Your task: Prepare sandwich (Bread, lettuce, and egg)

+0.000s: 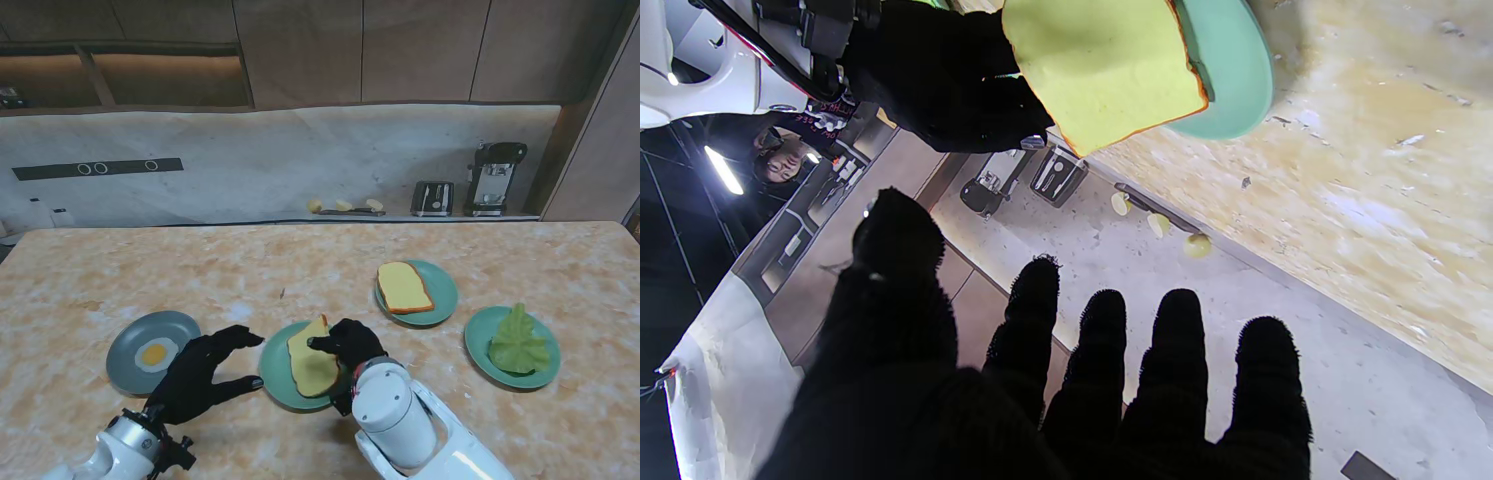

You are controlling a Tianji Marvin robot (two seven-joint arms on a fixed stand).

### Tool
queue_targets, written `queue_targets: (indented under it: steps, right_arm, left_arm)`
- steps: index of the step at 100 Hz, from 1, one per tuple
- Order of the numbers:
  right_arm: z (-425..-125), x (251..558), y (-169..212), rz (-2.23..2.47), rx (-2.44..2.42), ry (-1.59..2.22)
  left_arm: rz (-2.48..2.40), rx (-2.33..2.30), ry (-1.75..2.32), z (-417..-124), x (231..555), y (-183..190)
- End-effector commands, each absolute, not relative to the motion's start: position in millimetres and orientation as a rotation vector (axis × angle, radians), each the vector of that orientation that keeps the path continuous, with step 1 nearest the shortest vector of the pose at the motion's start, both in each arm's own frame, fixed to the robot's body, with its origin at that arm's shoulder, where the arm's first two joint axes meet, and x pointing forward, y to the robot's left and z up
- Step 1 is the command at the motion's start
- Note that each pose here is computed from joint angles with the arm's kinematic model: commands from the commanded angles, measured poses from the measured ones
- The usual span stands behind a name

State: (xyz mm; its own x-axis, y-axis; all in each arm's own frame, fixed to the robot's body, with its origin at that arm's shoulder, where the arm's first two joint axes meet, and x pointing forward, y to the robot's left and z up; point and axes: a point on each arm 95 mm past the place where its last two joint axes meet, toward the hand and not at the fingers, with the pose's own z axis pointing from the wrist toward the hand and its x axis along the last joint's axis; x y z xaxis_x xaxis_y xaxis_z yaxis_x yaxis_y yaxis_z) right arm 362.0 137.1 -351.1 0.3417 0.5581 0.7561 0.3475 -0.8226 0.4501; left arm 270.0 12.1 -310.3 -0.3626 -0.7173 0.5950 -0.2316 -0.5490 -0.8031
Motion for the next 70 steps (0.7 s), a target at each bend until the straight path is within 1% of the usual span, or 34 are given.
queue_targets:
  steps: [1, 36, 70]
  right_arm:
    - [-350, 362, 138, 1.507, 2.371, 0.857]
    - [-343, 367, 135, 1.586, 2.189, 0.950]
    - [-344, 373, 125, 1.518, 2.025, 1.102]
  left_arm:
    - [-1.972, -1.536, 1.264, -313, 268, 11]
    - [-1.969, -1.541, 1.261, -314, 269, 12]
    - [-1.972, -1.543, 1.252, -314, 269, 13]
